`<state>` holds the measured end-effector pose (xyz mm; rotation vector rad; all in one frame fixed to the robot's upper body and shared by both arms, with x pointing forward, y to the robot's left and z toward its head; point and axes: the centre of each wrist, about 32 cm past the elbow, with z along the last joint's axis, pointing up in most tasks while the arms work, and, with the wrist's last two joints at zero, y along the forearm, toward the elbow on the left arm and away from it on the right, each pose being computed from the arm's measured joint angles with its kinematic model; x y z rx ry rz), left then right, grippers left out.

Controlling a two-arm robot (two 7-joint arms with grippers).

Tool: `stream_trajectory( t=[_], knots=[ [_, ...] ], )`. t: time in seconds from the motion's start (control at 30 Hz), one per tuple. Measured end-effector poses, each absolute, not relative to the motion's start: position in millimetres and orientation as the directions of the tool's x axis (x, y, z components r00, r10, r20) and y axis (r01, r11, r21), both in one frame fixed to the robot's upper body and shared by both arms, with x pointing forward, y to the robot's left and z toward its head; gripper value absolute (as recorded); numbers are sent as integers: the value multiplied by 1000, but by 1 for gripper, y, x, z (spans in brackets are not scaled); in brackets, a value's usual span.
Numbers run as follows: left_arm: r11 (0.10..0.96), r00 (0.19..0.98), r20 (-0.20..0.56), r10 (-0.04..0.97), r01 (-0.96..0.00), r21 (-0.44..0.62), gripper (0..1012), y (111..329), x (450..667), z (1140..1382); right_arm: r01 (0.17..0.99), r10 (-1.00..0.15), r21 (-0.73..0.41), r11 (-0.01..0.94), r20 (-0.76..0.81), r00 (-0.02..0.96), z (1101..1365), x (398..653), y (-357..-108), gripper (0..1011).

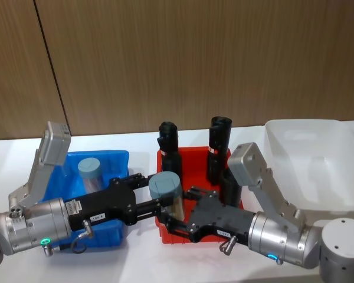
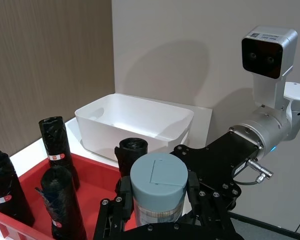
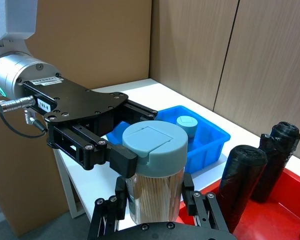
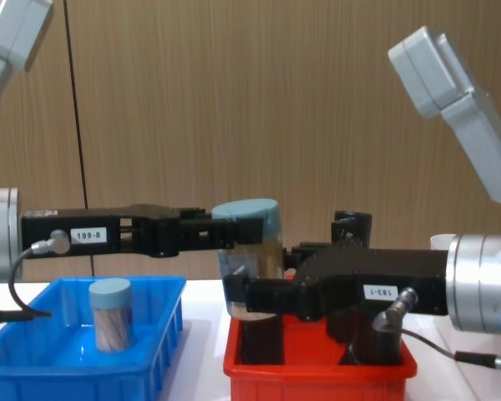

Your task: Pick the cotton swabs from the blue box and place them into the white box.

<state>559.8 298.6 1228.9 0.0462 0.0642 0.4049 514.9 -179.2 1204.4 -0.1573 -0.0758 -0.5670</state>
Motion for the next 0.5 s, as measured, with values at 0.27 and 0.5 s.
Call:
stream_trajectory(
  t=[0.27, 0.5],
  knots=[
    [918, 917, -53, 395, -392, 58, 699, 298, 560, 1229, 533, -522, -121, 837, 111, 845, 1204, 514, -177, 640],
    [918, 917, -53, 395, -392, 58, 898, 299, 560, 1229, 533, -522, -114, 839, 109, 846, 1206, 514, -177, 640]
  ],
)
